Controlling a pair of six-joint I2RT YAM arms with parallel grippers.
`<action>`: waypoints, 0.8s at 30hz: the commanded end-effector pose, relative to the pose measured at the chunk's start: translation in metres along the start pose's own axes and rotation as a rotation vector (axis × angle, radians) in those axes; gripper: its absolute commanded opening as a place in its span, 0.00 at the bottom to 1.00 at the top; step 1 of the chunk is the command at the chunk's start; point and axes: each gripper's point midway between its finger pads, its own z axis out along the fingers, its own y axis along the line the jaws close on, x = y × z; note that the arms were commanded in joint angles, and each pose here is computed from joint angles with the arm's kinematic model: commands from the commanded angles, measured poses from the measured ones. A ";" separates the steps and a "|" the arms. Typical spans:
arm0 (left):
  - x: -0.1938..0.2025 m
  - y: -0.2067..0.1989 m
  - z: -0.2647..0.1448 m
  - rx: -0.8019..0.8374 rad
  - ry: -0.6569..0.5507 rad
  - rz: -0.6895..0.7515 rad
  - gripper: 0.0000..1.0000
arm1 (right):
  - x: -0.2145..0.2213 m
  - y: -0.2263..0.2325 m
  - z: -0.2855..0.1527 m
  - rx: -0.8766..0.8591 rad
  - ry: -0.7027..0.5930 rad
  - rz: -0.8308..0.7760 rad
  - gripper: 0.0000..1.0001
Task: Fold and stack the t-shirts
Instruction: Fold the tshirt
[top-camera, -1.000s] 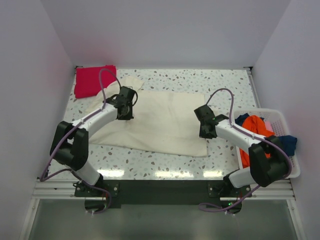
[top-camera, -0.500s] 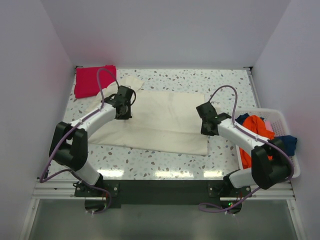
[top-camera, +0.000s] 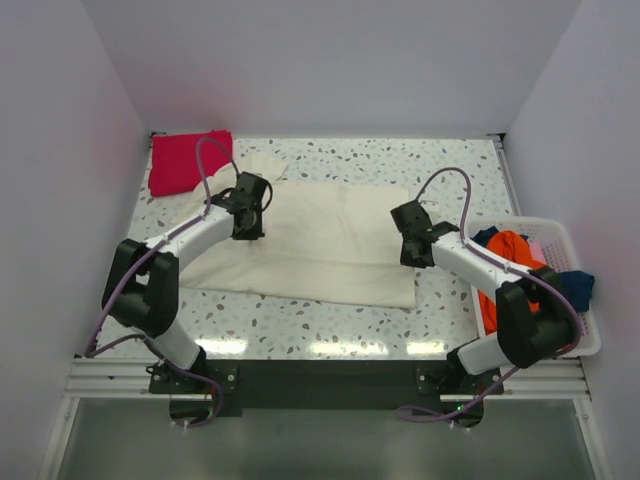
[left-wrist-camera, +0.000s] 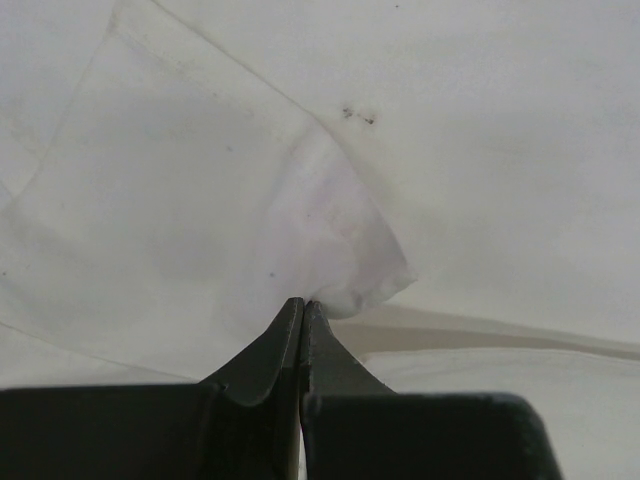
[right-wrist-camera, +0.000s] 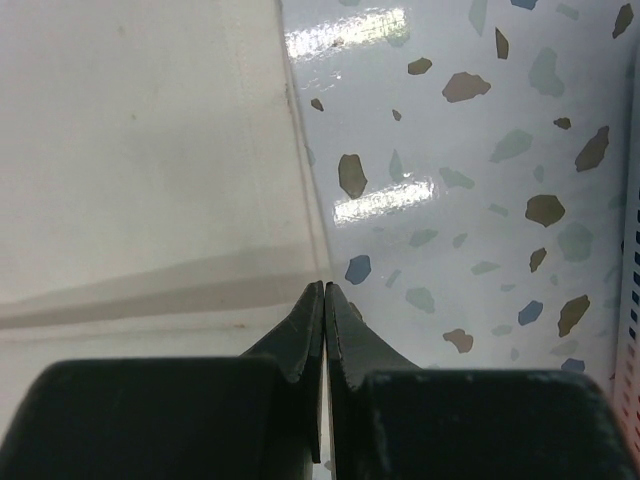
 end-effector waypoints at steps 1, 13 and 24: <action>-0.018 -0.003 0.002 0.014 -0.040 -0.021 0.00 | -0.017 0.007 0.005 -0.010 -0.033 0.017 0.00; -0.041 0.010 -0.008 0.056 -0.107 -0.122 0.62 | -0.027 0.006 0.006 -0.023 -0.013 0.011 0.53; 0.007 0.047 -0.014 0.038 -0.093 -0.438 0.46 | 0.012 0.079 -0.032 -0.235 0.014 -0.087 0.59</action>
